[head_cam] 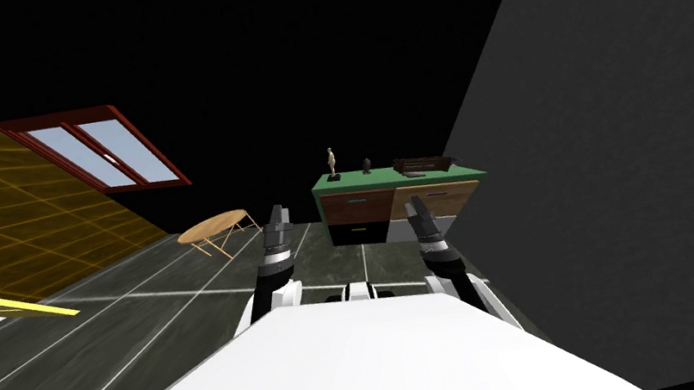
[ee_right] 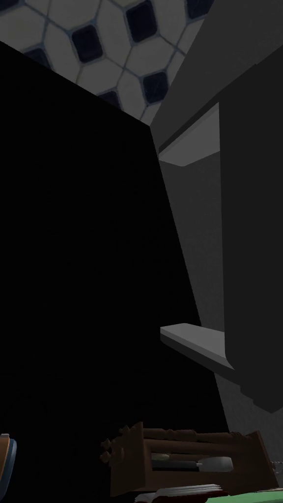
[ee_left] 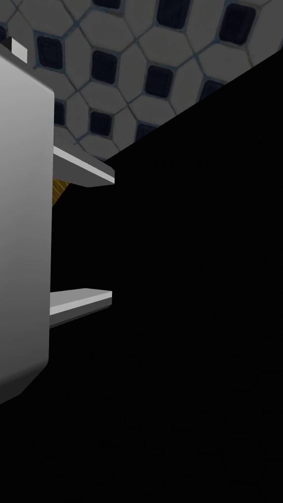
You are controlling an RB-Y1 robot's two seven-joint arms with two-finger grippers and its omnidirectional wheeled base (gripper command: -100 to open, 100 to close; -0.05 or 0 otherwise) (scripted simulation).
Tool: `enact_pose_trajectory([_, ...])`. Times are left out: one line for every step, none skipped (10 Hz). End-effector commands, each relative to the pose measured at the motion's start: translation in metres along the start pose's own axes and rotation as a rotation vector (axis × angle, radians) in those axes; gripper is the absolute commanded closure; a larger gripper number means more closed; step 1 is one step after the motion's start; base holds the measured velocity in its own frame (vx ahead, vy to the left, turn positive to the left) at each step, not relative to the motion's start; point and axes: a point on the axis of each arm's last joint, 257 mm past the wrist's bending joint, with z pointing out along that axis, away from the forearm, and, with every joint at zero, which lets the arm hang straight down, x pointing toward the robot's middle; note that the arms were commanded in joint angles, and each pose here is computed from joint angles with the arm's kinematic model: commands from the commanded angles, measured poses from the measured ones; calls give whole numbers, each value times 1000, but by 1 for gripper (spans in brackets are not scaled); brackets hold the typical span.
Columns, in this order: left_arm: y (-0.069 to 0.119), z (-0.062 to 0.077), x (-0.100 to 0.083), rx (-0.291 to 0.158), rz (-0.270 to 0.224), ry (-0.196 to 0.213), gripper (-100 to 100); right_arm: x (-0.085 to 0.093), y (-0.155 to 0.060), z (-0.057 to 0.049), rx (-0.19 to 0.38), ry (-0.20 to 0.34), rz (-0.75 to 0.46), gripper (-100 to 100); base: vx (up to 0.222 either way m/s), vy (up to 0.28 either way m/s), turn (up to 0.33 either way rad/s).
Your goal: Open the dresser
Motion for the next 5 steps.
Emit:
enact_pose_trajectory([0, 0, 0, 0, 0, 0, 0, 15, -26, -8, 75, 63, -66, -100, 38, 54, 38])
enact_pose_trajectory([0, 0, 0, 0, 0, 0, 0, 16, -26, -8, 75, 69, -76, -100, 36, 37, 23])
enact_pose_trajectory([0, 0, 0, 0, 0, 0, 0, 23, -43, -13, 125, 102, -112, -100, 57, 43, 54])
enact_pose_trajectory([0, 0, 0, 0, 0, 0, 0, 24, -43, -13, 124, 107, -122, -100, 50, 38, 26])
enact_pose_trajectory([0, 0, 0, 0, 0, 0, 0, 29, -60, -20, 177, 137, -155, -100, 57, 54, 49])
